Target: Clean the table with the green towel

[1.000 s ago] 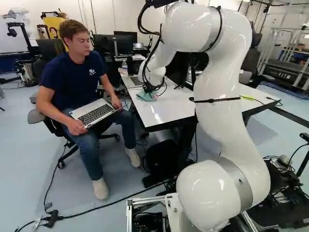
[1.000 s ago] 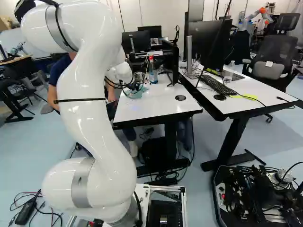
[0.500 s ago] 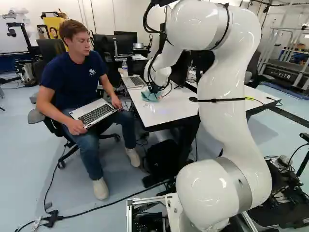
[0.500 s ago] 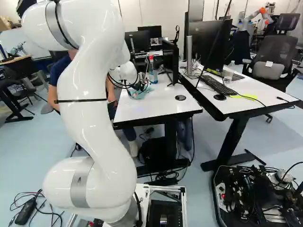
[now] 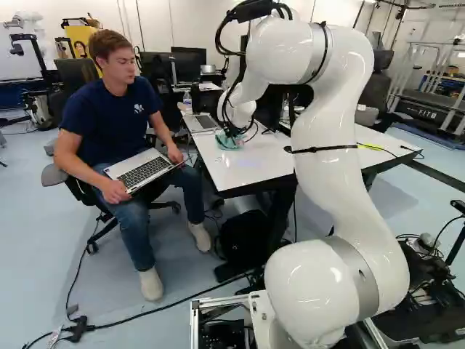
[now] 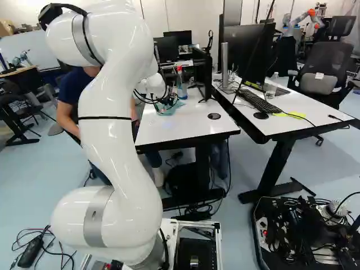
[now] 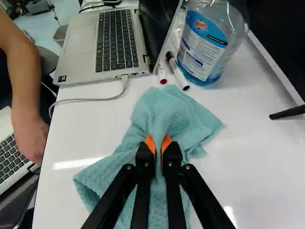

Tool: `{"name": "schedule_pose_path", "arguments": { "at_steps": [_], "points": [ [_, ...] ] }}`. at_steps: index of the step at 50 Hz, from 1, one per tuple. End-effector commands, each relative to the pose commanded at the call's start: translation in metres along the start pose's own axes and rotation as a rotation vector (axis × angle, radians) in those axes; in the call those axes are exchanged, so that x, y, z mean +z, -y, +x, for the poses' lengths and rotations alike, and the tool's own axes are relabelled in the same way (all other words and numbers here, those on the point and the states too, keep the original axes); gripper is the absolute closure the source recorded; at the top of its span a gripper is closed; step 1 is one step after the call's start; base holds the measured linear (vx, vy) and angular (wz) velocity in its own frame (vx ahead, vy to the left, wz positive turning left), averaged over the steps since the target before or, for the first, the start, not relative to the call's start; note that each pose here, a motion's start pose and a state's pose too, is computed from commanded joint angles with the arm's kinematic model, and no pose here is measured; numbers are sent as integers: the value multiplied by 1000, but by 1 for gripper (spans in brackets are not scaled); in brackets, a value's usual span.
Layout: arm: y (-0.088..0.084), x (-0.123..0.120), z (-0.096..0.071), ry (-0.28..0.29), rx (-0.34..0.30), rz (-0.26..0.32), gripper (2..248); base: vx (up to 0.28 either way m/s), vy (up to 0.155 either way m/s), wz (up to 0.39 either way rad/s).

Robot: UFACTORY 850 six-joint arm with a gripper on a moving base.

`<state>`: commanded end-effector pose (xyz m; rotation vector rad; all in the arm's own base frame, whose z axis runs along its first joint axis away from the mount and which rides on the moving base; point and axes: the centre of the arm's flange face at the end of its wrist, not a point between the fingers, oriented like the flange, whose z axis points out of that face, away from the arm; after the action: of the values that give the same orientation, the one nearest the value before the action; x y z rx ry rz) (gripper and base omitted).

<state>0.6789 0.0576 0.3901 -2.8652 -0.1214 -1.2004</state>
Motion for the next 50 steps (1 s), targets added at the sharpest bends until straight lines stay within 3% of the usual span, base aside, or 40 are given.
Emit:
{"name": "schedule_pose_path", "arguments": {
  "at_steps": [12,26,38,50],
  "points": [
    [19,5,4,-6,-20,20,215,0,0,0],
    [37,-9,-7,9,-39,39,215,0,0,0],
    [35,-24,-19,25,-38,38,215,0,0,0],
    [21,-36,-29,38,-24,23,215,0,0,0]
  ]
}}
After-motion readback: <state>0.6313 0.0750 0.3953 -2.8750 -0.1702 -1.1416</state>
